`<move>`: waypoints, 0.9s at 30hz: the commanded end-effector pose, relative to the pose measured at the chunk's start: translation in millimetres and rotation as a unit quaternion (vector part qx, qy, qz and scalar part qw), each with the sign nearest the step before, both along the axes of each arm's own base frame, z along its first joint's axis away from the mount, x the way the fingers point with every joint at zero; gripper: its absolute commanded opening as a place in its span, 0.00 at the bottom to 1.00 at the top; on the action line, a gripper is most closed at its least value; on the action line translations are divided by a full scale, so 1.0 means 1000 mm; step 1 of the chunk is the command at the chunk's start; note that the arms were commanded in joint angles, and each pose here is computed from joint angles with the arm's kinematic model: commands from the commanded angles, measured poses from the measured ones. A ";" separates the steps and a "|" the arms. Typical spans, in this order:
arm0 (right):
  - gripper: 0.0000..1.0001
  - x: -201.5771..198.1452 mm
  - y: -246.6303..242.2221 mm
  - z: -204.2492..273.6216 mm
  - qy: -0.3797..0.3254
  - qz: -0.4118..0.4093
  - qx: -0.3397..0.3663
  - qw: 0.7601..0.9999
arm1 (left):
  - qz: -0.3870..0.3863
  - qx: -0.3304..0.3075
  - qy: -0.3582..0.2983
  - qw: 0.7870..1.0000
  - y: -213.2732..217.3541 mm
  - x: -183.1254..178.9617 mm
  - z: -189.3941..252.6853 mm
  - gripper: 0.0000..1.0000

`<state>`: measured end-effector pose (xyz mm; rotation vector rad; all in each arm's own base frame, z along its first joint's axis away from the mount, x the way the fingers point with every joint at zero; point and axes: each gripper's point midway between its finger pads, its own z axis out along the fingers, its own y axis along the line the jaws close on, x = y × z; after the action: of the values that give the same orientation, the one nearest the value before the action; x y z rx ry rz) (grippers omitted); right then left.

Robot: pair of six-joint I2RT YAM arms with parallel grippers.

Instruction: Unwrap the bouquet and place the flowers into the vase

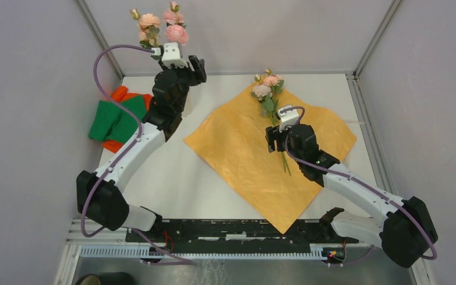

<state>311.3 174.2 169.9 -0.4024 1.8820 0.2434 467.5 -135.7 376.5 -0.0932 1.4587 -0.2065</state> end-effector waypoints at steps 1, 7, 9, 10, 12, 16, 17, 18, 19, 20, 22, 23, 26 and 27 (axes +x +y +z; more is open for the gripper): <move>0.73 0.030 -0.005 0.026 -0.025 -0.059 -0.006 0.998 | -0.071 -0.022 0.045 0.996 -0.051 -0.040 -0.027 0.72; 0.70 0.063 -0.029 0.016 -0.004 -0.116 -0.013 0.993 | -0.167 -0.081 0.105 0.977 -0.102 -0.094 -0.068 0.72; 0.70 0.074 -0.033 0.009 0.007 -0.119 -0.015 0.993 | -0.189 -0.098 0.122 0.969 -0.113 -0.110 -0.079 0.71; 0.70 0.079 -0.035 0.003 0.016 -0.122 -0.019 0.992 | -0.197 -0.104 0.132 0.966 -0.116 -0.115 -0.085 0.71; 0.70 0.088 -0.036 -0.008 0.035 -0.120 -0.020 0.992 | -0.212 -0.125 0.154 0.957 -0.122 -0.124 -0.098 0.71; 0.70 0.103 -0.032 -0.032 0.073 -0.106 -0.011 0.992 | -0.240 -0.147 0.194 0.940 -0.130 -0.143 -0.125 0.71; 0.71 0.105 -0.029 -0.039 0.082 -0.100 -0.009 0.992 | -0.248 -0.153 0.202 0.935 -0.132 -0.148 -0.131 0.71; 0.71 0.107 -0.026 -0.044 0.089 -0.096 -0.007 0.991 | -0.252 -0.156 0.209 0.932 -0.132 -0.152 -0.138 0.71; 0.72 0.108 -0.024 -0.047 0.093 -0.092 -0.005 0.991 | -0.257 -0.156 0.217 0.929 -0.133 -0.156 -0.145 0.71; 0.72 0.109 -0.023 -0.051 0.097 -0.092 -0.004 0.991 | -0.259 -0.153 0.226 0.926 -0.133 -0.159 -0.155 0.71; 0.72 0.112 -0.023 -0.058 0.103 -0.093 -0.007 0.990 | -0.264 -0.156 0.239 0.921 -0.134 -0.164 -0.166 0.71; 0.72 0.114 -0.024 -0.063 0.108 -0.094 -0.009 0.990 | -0.270 -0.159 0.241 0.919 -0.135 -0.166 -0.169 0.71; 0.72 0.117 -0.027 -0.072 0.117 -0.099 -0.010 0.988 | -0.283 -0.166 0.249 0.911 -0.139 -0.173 -0.176 0.71; 0.70 0.119 -0.028 -0.074 0.119 -0.100 -0.006 0.988 | -0.284 -0.167 0.251 0.910 -0.139 -0.174 -0.177 0.71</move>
<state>412.6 142.7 83.2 -0.2327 2.1831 0.1053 301.5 -260.2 179.6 0.0180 1.9834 -0.8270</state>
